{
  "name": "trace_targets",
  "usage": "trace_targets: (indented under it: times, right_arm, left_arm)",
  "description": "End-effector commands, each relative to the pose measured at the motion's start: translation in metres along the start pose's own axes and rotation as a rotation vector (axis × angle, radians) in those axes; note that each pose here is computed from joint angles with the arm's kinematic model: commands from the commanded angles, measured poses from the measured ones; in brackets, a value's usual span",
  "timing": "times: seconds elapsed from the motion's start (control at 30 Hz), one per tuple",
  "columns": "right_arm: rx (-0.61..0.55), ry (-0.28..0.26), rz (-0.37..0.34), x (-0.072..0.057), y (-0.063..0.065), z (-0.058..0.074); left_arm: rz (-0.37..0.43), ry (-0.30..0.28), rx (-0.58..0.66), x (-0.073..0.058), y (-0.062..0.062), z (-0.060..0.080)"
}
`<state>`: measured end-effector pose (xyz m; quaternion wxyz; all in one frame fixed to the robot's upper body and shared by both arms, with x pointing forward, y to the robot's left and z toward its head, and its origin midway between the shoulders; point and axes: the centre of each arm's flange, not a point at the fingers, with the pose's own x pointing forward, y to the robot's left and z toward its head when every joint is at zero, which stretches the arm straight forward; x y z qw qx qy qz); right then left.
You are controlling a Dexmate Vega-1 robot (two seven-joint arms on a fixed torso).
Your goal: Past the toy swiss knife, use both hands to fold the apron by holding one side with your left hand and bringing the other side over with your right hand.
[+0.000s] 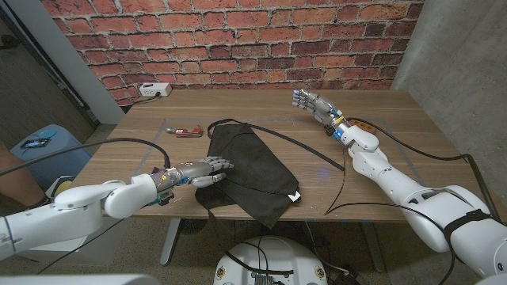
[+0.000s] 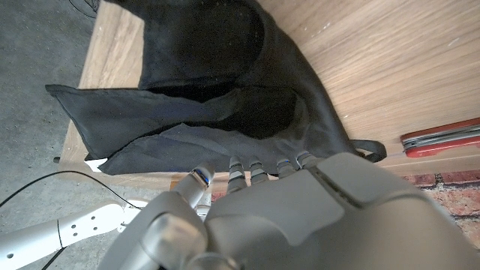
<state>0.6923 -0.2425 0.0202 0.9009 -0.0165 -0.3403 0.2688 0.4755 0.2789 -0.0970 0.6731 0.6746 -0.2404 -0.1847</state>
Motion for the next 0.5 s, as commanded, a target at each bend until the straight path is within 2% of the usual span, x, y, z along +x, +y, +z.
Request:
trace_targets:
  times: [0.03, 0.5]
  right_arm:
    - [0.009, 0.007, -0.011, 0.002, -0.002, -0.003]
    - [0.002, 0.025, -0.036, 0.0, -0.009, -0.005]
  left_arm:
    - [0.067, -0.024, -0.039, -0.001, 0.006, -0.002]
    - [0.126, -0.058, -0.062, 0.012, 0.02, -0.005]
